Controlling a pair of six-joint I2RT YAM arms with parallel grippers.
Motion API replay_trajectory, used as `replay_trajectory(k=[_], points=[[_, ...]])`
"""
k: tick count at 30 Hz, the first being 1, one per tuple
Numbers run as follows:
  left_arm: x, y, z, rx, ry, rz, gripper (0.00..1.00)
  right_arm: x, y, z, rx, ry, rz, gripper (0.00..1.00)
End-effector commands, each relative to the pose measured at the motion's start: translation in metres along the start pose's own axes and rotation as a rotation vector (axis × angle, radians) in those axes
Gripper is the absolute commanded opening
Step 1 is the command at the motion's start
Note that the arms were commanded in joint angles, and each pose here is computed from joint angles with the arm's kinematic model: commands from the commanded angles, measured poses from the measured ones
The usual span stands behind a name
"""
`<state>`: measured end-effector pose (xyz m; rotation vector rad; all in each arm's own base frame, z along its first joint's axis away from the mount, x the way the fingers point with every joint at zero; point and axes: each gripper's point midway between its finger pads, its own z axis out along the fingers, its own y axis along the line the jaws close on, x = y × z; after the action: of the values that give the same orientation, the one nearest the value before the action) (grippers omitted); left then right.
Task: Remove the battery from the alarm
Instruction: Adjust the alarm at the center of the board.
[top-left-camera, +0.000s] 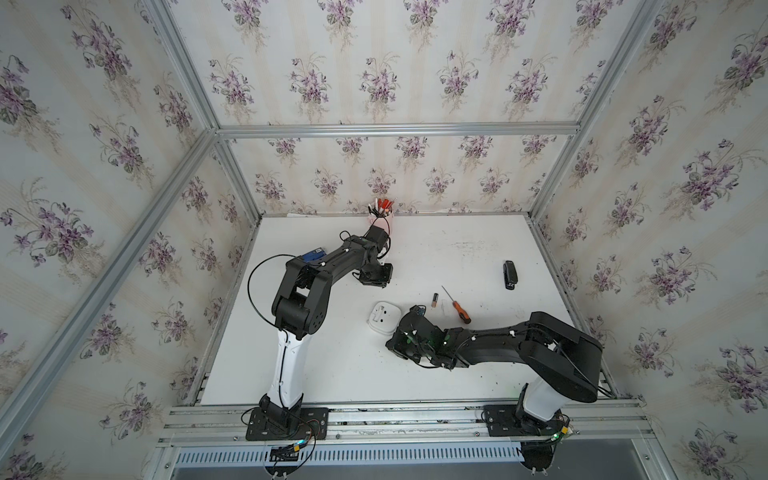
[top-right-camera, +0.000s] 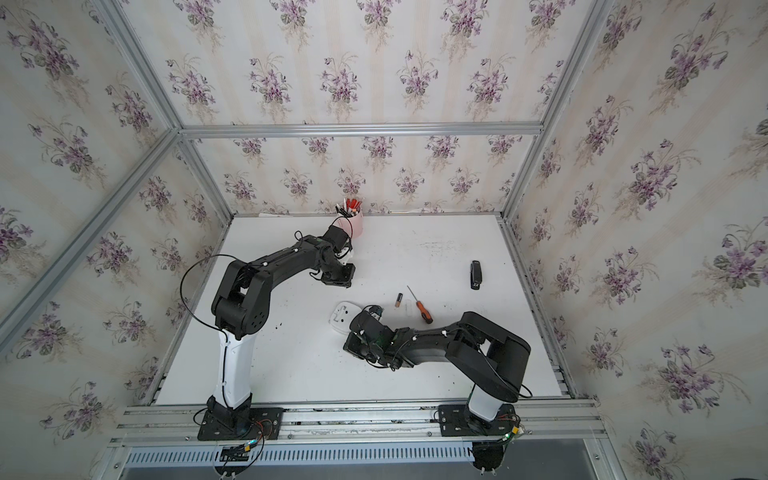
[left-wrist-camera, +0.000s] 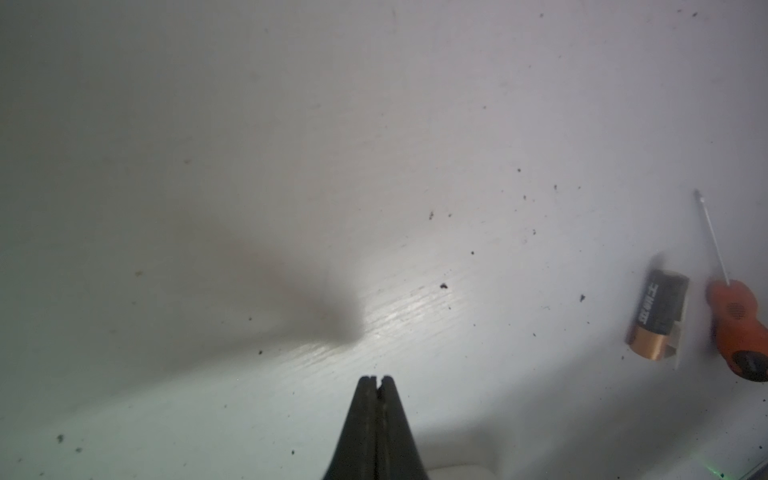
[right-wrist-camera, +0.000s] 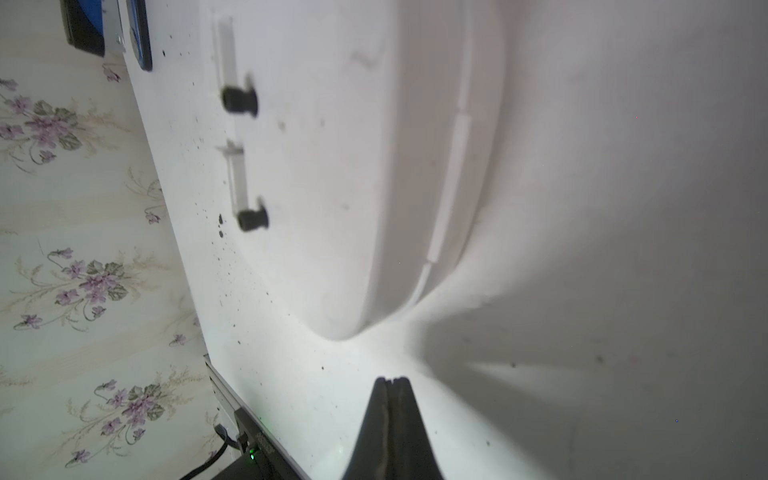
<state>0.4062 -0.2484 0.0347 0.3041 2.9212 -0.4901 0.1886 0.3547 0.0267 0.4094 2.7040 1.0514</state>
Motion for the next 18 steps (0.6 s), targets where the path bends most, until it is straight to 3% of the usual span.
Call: replay_trajectory(k=[1, 18], points=[[0.003, -0.007, -0.002, 0.039, -0.009, 0.019, 0.06, -0.015, 0.009, -0.002, -0.015, -0.082, 0.020, 0.00], [0.047, 0.012, -0.002, -0.003, 0.024, 0.003, 0.05, -0.058, -0.003, 0.002, 0.043, -0.106, 0.029, 0.00]])
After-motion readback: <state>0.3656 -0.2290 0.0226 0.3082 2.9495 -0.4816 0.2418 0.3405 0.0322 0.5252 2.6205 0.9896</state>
